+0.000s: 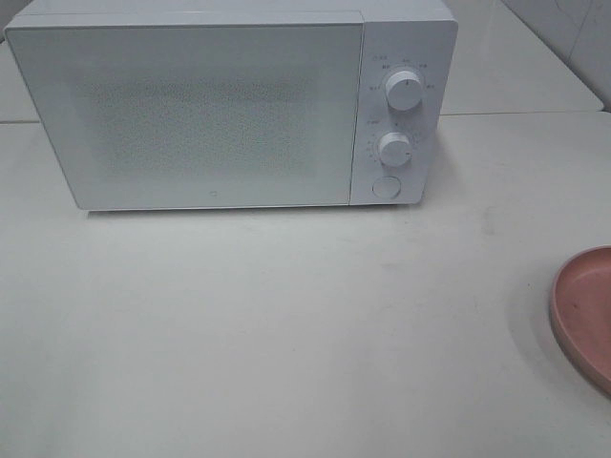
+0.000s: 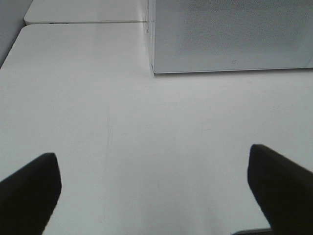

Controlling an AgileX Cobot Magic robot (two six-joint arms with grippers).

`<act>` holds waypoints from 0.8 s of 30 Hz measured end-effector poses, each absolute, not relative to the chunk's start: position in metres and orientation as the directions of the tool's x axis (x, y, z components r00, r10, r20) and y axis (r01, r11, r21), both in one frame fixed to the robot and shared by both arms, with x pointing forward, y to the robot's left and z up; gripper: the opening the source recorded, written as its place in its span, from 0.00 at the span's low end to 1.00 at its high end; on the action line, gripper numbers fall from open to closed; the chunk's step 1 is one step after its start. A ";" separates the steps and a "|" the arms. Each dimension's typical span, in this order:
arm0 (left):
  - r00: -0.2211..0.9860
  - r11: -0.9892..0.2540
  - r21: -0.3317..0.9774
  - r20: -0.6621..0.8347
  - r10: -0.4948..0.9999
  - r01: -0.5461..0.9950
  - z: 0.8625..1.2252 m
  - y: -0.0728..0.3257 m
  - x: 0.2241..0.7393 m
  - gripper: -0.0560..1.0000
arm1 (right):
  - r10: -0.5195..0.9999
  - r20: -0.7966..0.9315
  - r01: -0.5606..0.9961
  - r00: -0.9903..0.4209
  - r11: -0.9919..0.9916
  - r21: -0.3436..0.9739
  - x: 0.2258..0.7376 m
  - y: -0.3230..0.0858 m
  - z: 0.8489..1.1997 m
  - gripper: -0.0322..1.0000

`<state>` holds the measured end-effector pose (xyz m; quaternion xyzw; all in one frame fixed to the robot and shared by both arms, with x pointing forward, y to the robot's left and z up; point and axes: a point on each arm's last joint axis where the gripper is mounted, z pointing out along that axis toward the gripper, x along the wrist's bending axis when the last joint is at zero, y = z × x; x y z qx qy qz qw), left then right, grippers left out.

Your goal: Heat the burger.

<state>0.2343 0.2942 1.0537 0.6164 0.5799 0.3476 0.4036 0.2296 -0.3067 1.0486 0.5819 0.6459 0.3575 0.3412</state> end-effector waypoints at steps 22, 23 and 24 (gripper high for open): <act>0.084 -0.001 0.901 -0.039 0.996 0.433 1.054 0.294 0.234 0.96 | 0.996 -0.025 0.508 -0.090 0.067 0.859 0.230 -0.307 1.049 0.77; 0.084 -0.001 0.901 -0.039 0.996 0.433 1.054 0.294 0.234 0.96 | 0.996 -0.025 0.508 -0.090 0.067 0.859 0.230 -0.307 1.049 0.77; 0.084 -0.001 0.901 -0.039 0.996 0.433 1.054 0.294 0.234 0.96 | 0.996 -0.025 0.508 -0.090 0.067 0.859 0.230 -0.307 1.049 0.77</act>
